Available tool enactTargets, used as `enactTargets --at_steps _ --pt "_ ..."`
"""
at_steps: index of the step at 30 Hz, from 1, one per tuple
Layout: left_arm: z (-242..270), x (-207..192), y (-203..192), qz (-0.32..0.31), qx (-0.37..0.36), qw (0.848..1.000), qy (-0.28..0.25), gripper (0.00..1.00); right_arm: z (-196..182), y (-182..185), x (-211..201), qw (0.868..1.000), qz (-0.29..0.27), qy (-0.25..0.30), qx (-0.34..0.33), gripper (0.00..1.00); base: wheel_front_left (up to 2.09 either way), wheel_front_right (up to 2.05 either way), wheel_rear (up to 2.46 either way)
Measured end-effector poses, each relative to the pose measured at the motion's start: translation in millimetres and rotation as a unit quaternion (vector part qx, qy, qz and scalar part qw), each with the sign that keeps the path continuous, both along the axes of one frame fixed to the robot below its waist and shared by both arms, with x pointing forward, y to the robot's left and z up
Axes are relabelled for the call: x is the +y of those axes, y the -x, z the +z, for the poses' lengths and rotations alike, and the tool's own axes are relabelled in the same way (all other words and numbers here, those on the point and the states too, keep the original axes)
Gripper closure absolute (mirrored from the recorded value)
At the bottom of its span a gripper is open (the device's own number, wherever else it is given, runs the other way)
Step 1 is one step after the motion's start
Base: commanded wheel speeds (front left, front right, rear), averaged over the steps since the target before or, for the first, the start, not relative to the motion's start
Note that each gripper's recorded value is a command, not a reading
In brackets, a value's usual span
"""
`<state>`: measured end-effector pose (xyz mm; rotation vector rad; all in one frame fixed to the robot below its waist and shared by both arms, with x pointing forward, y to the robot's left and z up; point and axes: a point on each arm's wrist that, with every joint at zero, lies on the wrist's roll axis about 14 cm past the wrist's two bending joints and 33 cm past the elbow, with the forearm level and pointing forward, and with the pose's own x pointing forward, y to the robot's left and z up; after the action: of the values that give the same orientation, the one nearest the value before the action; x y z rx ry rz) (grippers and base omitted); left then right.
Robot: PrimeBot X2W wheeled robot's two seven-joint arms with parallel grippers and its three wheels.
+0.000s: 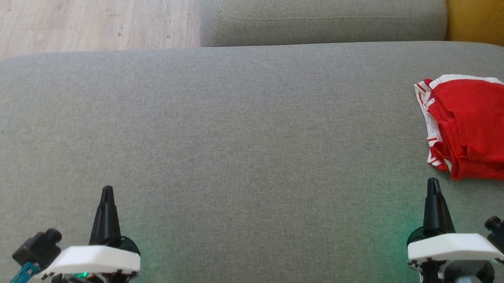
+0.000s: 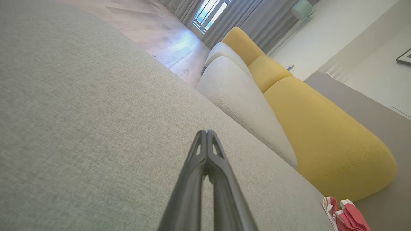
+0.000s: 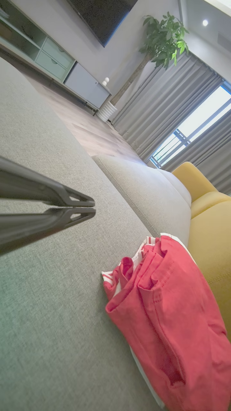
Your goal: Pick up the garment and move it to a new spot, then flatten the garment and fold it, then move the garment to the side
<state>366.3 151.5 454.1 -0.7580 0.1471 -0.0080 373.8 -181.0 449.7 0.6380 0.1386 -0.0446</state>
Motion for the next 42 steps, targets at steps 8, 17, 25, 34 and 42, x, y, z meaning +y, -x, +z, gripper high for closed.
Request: enactTargets --at_steps 8,17,25,34,42 --pt "0.7 5.7 -1.1 0.012 0.005 0.999 0.032 1.00 1.8 -0.4 -2.6 0.999 -0.010 -0.037 0.001 1.00 0.00 0.00 0.00" --pt "0.2 8.7 -1.1 0.021 0.013 0.997 0.074 1.00 3.3 -0.6 -6.9 0.996 -0.023 -0.086 0.002 1.00 0.00 0.00 0.00" --pt "2.2 11.9 -2.4 0.027 0.014 0.993 0.112 1.00 5.9 -1.1 -8.9 0.991 -0.031 -0.128 0.002 1.00 0.00 0.00 0.00" --pt "4.9 15.7 -4.4 0.035 0.015 0.987 0.153 1.00 7.7 -1.1 -11.8 0.983 -0.042 -0.177 0.000 1.00 0.00 0.00 0.00" --pt "5.0 18.0 -4.0 0.040 0.020 0.981 0.191 1.00 10.3 -1.4 -14.9 0.975 -0.049 -0.219 -0.002 1.00 0.00 0.00 0.00"
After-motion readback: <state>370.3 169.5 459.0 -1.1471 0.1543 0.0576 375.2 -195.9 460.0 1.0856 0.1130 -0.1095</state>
